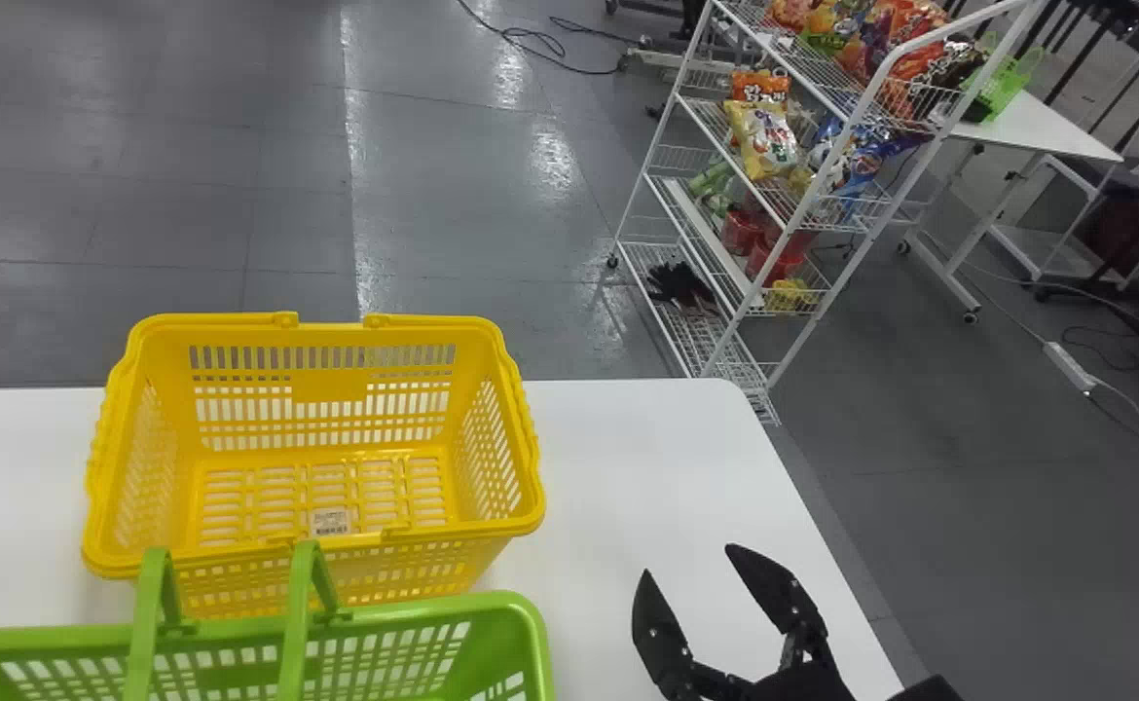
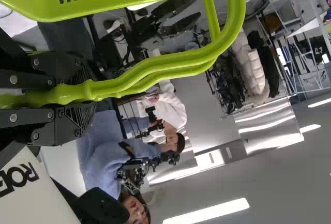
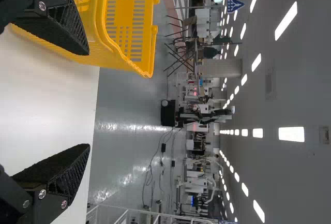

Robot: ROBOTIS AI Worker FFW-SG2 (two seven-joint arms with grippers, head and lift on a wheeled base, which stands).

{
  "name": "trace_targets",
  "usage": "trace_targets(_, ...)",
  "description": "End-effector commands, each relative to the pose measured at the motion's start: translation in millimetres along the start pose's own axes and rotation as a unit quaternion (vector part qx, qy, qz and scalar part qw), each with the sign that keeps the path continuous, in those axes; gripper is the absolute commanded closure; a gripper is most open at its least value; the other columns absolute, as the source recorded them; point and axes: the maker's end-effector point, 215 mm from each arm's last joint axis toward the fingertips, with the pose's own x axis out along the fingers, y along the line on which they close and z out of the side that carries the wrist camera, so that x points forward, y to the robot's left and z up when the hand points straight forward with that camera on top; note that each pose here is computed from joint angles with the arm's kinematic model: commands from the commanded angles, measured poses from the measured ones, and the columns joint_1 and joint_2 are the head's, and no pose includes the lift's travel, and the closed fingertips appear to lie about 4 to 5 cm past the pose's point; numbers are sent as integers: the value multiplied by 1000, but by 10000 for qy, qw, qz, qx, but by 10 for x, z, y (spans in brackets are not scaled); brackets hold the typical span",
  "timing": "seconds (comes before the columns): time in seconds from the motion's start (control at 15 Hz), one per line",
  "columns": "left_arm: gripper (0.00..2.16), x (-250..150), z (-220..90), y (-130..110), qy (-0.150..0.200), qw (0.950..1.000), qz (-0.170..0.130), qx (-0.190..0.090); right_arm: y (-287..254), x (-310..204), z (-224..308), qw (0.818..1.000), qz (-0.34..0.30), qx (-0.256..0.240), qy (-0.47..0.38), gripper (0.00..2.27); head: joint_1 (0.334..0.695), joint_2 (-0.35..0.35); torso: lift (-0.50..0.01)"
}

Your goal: Grasp handle with right gripper to insert into left gripper then lift and swing left to center

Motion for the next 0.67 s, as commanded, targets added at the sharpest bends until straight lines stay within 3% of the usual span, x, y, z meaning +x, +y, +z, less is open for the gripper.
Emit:
trace_targets(0.0, 1909, 35, 8, 6, 24, 10000, -41, -14, 67, -4, 15, 10000, 63, 17, -40, 198, 695, -350, -93)
trace_targets(0.6, 1909, 26, 3, 20, 35, 10000, -14, -22, 138, 12, 18, 9999, 118, 57, -52, 198, 695, -350, -93)
